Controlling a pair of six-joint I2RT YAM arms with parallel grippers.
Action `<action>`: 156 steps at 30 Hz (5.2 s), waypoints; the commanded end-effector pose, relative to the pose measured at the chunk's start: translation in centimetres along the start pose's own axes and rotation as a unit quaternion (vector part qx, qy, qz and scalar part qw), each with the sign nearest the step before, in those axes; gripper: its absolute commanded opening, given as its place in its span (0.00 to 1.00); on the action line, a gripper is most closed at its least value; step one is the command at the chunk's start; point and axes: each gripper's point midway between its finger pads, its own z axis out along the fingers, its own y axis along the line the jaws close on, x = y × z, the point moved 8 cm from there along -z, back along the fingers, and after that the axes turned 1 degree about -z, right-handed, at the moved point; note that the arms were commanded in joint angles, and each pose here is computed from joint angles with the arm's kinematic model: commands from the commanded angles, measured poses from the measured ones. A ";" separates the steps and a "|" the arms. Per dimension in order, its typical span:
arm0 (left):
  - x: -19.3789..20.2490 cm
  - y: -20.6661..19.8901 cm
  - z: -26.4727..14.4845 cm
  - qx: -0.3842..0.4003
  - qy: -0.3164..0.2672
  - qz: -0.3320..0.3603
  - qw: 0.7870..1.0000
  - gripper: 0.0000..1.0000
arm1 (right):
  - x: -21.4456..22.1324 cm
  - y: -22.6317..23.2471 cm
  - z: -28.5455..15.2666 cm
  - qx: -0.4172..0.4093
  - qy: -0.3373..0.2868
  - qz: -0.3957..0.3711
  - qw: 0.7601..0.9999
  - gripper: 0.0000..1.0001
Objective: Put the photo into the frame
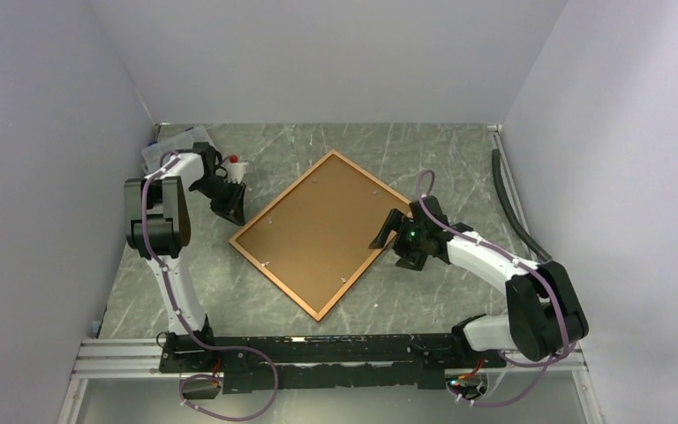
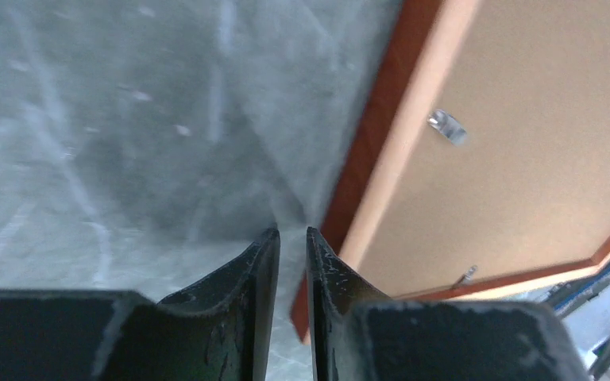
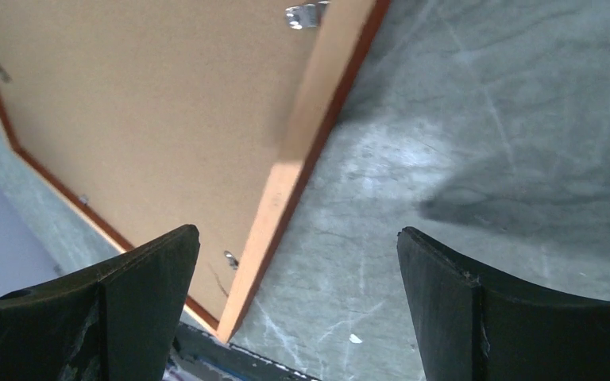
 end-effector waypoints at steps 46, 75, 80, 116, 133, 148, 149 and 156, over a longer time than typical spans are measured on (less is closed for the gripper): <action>5.2 -9.1 1.8 0.250 0.025 0.008 0.968 0.41 | 4.4 18.8 5.9 -0.228 0.055 -0.189 0.954 0.74; 5.8 -9.3 4.6 0.227 0.057 0.009 0.972 0.18 | 6.8 20.5 9.3 -0.296 0.097 -0.209 0.927 0.72; 5.9 -9.4 4.5 0.227 0.056 0.008 0.972 0.15 | 6.2 19.9 9.7 -0.297 0.098 -0.207 0.927 0.73; 5.9 -9.6 4.3 0.225 0.050 0.009 0.973 0.11 | 9.5 19.5 12.1 -0.296 0.171 -0.214 0.915 0.68; 6.1 -9.7 4.1 0.228 0.049 0.011 0.972 0.10 | 9.4 19.9 13.0 -0.299 0.158 -0.187 0.922 0.67; 6.1 -9.8 3.9 0.229 0.049 0.014 0.972 0.10 | 9.8 20.2 13.1 -0.302 0.151 -0.174 0.925 0.67; 6.1 -9.8 3.9 0.230 0.050 0.013 0.972 0.10 | 9.7 20.2 13.0 -0.302 0.148 -0.174 0.926 0.67; 6.2 -9.9 3.9 0.232 0.050 0.012 0.971 0.10 | 9.6 21.0 13.1 -0.306 0.142 -0.171 0.926 0.67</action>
